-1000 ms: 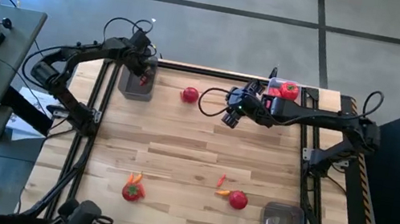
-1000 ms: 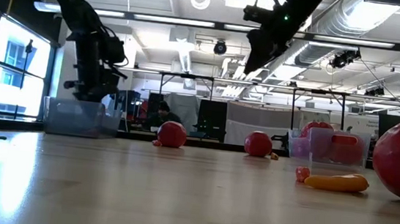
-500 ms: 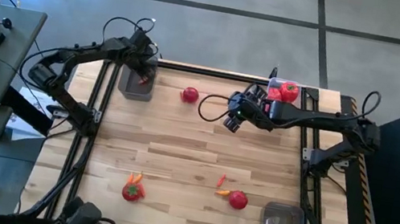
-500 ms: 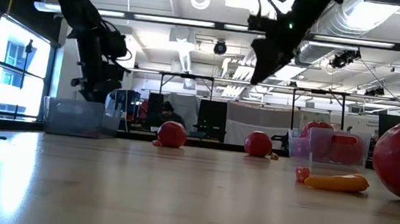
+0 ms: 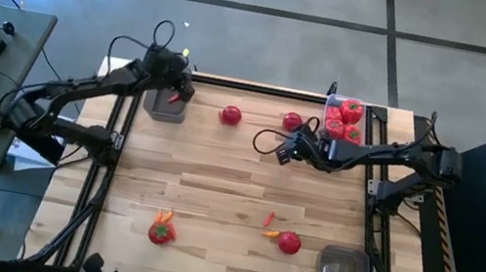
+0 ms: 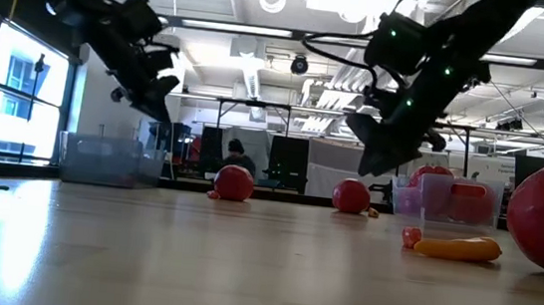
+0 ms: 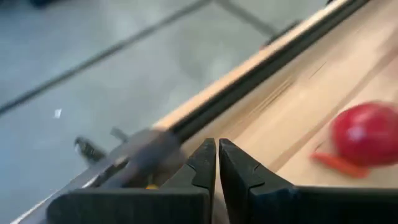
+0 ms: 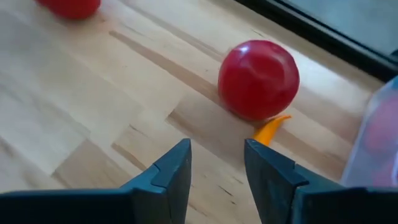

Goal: Sort produce into baskets
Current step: Put the yellow chili pepper into the top black bin

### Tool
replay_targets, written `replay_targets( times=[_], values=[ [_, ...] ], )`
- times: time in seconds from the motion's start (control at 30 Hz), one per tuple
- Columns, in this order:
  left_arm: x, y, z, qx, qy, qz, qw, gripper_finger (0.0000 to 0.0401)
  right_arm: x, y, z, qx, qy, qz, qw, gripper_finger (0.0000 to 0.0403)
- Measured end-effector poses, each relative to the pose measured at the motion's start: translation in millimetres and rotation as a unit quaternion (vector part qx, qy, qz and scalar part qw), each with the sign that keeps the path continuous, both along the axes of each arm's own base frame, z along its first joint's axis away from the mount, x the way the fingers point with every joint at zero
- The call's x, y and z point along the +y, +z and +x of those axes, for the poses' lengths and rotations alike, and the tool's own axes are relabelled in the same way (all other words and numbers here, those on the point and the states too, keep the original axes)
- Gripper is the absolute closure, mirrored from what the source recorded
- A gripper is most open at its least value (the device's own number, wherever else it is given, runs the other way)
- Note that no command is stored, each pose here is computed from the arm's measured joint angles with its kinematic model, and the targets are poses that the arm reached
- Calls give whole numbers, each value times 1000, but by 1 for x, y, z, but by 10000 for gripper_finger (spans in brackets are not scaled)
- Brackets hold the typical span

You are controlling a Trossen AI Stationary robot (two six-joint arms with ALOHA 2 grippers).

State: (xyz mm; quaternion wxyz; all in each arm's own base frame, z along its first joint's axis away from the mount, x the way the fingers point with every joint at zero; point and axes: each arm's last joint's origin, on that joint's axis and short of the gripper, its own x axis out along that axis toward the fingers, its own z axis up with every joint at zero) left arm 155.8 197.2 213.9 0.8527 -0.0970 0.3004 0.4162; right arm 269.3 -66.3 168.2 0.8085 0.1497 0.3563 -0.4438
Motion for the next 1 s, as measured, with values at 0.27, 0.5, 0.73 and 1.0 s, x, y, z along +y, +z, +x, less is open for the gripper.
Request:
replay_targets(
  times=[0.27, 0.5, 0.73, 1.0],
  values=[
    [-35, 10, 3, -76, -50, 75, 993, 392, -14, -7, 4, -10, -47, 20, 999, 217],
    [-45, 15, 2, -86, -64, 84, 991, 391, -48, -22, 13, 66, -80, 68, 992, 206],
    [-46, 16, 2, -87, -66, 85, 990, 391, -65, -33, 15, 81, -106, 75, 988, 206],
    [-46, 16, 3, -87, -67, 85, 990, 391, -72, -37, 11, 82, -110, 94, 986, 228]
  ],
)
